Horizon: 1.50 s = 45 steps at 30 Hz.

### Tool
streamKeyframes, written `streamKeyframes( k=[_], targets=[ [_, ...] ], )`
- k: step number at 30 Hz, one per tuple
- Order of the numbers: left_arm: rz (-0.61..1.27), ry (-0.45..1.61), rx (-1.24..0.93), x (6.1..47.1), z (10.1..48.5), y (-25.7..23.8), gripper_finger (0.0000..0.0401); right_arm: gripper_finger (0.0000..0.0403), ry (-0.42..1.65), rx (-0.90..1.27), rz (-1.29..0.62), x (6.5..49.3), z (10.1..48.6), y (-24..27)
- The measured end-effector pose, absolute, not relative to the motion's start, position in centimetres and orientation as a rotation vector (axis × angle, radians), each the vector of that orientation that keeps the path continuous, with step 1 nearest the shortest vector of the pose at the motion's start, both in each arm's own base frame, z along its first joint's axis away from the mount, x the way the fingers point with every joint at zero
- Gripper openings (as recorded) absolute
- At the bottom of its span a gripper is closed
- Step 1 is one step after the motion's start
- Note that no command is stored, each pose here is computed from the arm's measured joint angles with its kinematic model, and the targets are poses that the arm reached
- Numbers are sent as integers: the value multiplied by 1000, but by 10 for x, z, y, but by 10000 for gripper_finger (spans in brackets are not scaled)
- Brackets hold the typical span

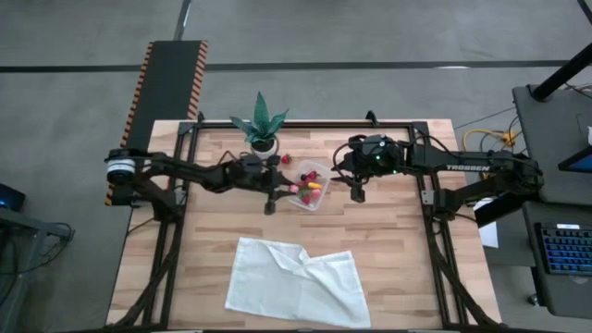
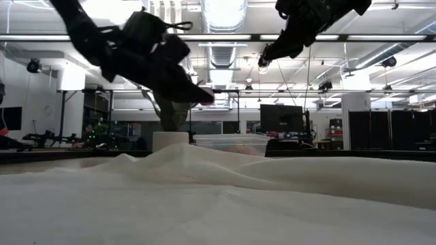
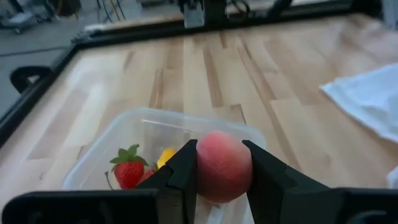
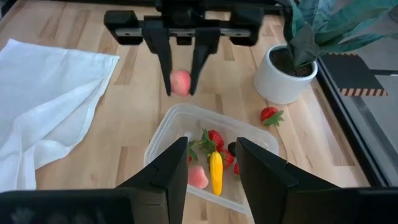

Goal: Pick and placing Produce into tupperware
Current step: Put the pink peach into the transparent bin

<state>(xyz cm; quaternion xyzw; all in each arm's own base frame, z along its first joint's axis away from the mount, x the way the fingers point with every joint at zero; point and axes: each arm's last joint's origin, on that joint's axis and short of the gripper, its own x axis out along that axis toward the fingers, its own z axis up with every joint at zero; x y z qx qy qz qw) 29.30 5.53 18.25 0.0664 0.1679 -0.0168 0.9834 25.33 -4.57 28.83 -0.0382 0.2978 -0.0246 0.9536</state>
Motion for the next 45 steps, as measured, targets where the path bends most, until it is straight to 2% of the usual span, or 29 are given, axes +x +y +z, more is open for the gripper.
streamKeyframes(
  k=[7, 15, 31, 36, 45],
  targets=[
    [-69, 383, 145, 320, 180, 61, 79, 128, 609, -78, -49, 253, 288, -46],
    [-79, 449, 128, 334, 159, 64, 78, 128, 615, -80, -48, 253, 288, -46],
    [-83, 474, 130, 340, 152, 65, 75, 128, 629, -84, -44, 252, 286, -45],
    [-85, 474, 129, 340, 152, 65, 91, 128, 631, -84, -44, 252, 286, -45],
    [-85, 474, 128, 340, 152, 65, 98, 128, 631, -84, -44, 252, 286, -45]
  ],
)
